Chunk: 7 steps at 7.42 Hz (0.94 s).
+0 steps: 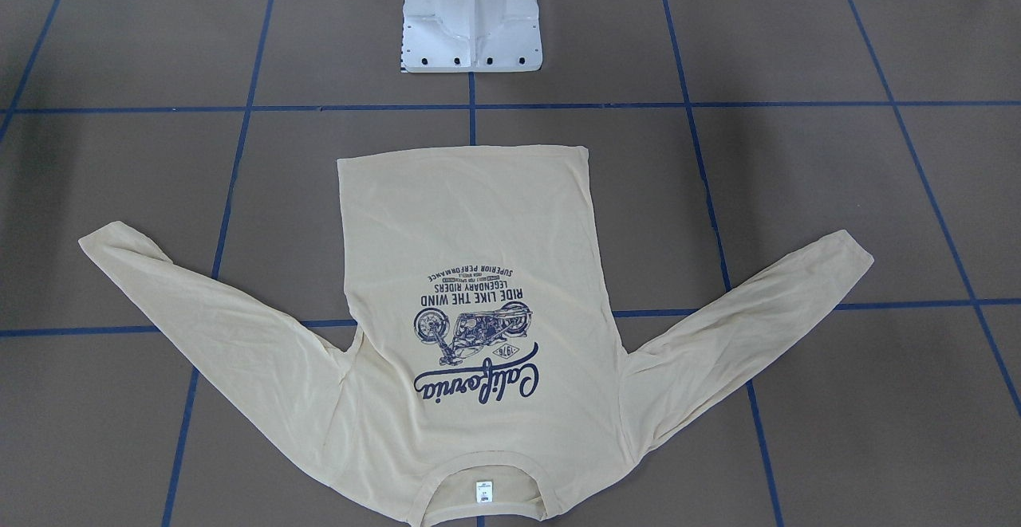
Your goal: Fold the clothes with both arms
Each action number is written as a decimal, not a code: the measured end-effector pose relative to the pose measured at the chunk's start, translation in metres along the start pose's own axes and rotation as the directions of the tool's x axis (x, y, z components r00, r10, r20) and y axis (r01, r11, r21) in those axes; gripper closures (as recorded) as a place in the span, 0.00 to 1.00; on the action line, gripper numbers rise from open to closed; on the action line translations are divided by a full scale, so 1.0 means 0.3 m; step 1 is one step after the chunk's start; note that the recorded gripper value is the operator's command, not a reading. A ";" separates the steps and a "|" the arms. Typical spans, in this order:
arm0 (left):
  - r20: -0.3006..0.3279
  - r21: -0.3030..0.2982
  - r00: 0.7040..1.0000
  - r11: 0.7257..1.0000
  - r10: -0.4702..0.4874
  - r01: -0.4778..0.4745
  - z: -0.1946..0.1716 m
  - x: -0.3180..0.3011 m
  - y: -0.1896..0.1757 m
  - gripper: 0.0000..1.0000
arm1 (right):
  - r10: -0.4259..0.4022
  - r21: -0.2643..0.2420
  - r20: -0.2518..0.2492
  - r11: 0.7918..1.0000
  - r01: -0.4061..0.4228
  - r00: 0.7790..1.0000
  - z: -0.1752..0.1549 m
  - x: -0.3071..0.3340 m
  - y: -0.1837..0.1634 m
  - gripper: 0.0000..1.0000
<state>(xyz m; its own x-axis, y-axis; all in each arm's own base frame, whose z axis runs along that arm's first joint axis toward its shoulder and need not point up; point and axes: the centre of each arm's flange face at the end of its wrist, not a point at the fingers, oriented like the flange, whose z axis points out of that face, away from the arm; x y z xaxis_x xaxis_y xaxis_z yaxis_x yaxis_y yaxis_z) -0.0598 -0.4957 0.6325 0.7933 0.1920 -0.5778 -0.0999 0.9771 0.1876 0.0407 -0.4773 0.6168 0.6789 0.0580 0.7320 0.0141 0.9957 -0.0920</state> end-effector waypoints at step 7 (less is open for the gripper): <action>-0.001 0.044 0.999 0.998 0.036 -0.036 -0.054 0.035 -0.083 0.00 | -0.168 0.093 -0.010 0.981 0.169 0.986 -0.033 -0.168 -0.061 0.00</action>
<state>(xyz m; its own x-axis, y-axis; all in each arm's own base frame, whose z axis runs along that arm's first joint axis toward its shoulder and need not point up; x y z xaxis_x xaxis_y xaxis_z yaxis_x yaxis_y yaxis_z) -0.0587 -0.5167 0.6091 0.7888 0.2272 -0.5712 -0.1020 0.9647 0.2428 0.0134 -0.4991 0.5748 0.6738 -0.1112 0.7305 0.0597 0.9936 0.0962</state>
